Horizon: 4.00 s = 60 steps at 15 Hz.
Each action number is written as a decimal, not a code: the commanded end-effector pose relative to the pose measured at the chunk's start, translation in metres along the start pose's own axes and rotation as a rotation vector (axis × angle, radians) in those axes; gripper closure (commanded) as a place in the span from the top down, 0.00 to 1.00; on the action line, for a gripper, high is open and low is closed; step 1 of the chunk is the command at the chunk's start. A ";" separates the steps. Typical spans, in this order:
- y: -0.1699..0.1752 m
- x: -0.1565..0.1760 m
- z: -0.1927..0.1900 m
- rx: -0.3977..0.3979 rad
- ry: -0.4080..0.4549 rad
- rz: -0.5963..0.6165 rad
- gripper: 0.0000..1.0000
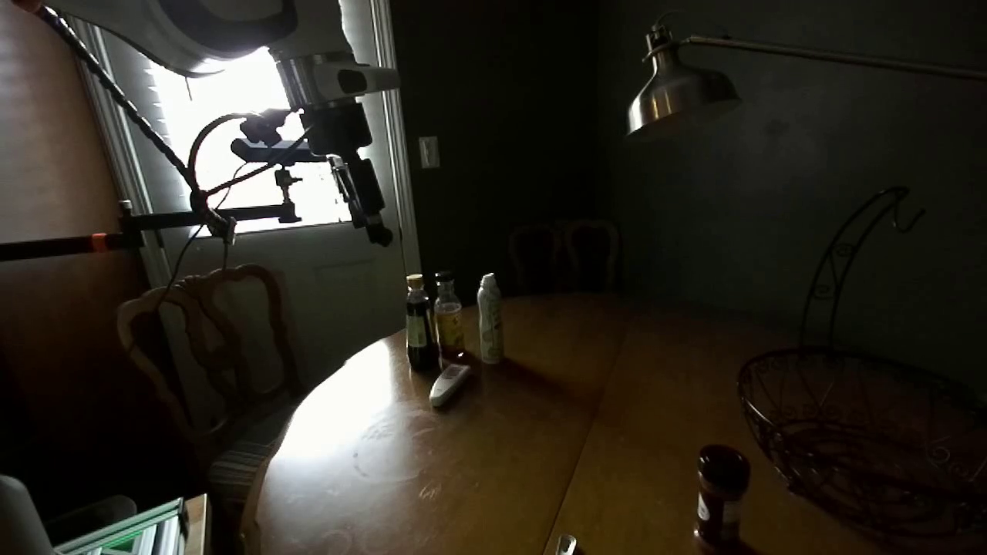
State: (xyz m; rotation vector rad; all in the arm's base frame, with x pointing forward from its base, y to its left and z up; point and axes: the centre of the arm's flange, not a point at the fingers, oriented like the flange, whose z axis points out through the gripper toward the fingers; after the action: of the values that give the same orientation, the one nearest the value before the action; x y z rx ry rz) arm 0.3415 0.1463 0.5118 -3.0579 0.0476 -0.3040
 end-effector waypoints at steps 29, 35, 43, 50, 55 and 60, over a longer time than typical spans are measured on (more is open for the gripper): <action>0.033 0.006 0.030 0.008 -0.052 -0.060 1.00; 0.111 0.013 0.113 -0.095 -0.052 -0.174 1.00; 0.153 0.018 0.158 -0.203 -0.025 -0.274 1.00; 0.156 0.026 0.166 -0.215 -0.024 -0.282 1.00; 0.182 0.040 0.212 -0.203 0.000 -0.305 1.00; 0.205 0.048 0.259 -0.238 0.013 -0.337 1.00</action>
State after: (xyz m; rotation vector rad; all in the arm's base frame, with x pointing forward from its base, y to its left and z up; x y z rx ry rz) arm 0.4141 -0.0299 0.2899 -3.2620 -0.4376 -0.3753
